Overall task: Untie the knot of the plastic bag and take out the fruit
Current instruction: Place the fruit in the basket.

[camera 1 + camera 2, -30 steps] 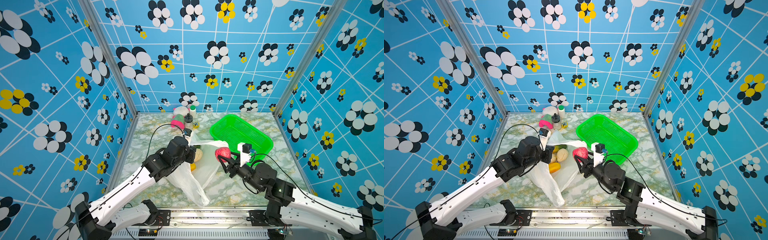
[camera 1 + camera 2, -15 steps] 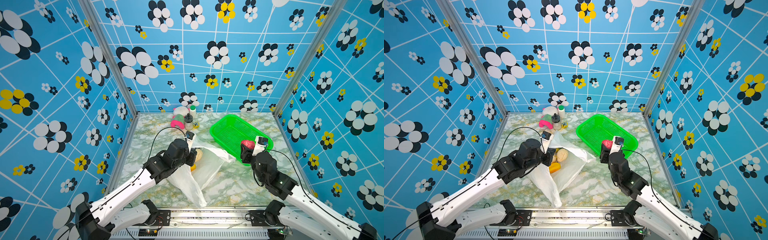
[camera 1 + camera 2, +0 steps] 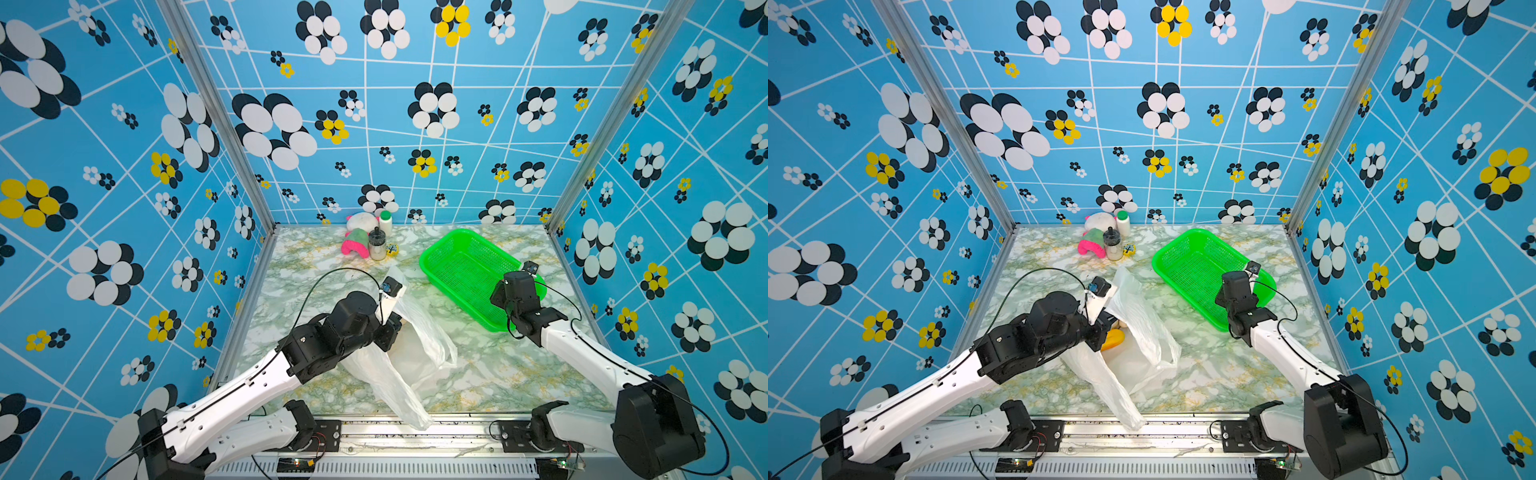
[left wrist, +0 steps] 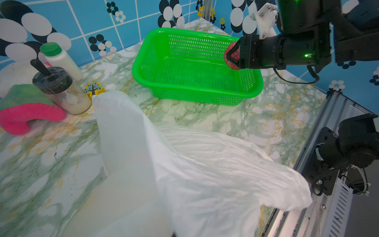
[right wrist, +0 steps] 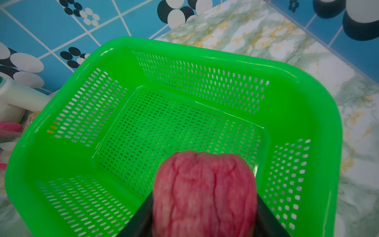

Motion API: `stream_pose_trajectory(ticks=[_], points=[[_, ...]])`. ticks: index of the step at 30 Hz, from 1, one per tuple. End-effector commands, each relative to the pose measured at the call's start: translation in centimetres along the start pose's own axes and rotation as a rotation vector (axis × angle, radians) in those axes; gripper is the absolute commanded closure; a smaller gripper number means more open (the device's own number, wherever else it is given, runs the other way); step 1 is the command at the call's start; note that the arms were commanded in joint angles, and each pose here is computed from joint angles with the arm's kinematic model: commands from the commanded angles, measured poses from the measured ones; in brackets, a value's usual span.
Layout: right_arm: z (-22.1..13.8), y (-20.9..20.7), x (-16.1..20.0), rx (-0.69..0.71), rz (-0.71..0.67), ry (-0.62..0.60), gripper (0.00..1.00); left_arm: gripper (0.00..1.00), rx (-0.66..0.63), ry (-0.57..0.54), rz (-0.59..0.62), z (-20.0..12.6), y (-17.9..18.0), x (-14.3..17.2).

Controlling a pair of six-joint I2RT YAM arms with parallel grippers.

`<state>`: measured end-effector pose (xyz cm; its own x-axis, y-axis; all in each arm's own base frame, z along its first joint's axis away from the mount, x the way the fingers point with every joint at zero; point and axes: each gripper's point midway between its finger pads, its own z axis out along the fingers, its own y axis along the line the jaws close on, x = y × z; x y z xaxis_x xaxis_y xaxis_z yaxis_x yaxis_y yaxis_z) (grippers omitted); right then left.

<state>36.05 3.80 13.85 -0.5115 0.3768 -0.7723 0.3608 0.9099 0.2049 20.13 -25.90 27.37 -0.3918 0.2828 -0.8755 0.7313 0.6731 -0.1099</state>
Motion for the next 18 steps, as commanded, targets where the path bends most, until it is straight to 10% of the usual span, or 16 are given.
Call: stream_pose_trajectory(ticks=[1,18], points=[[0.6,0.7,-1.0,0.006,0.015,0.011,0.63,1.00,0.044,-0.039,0.049,-0.8,-1.2,-0.2],[4.9,-1.2,3.0,0.163,-0.023,0.161,0.56,1.00,-0.075,-0.008,0.036,-0.3,0.8,0.5]])
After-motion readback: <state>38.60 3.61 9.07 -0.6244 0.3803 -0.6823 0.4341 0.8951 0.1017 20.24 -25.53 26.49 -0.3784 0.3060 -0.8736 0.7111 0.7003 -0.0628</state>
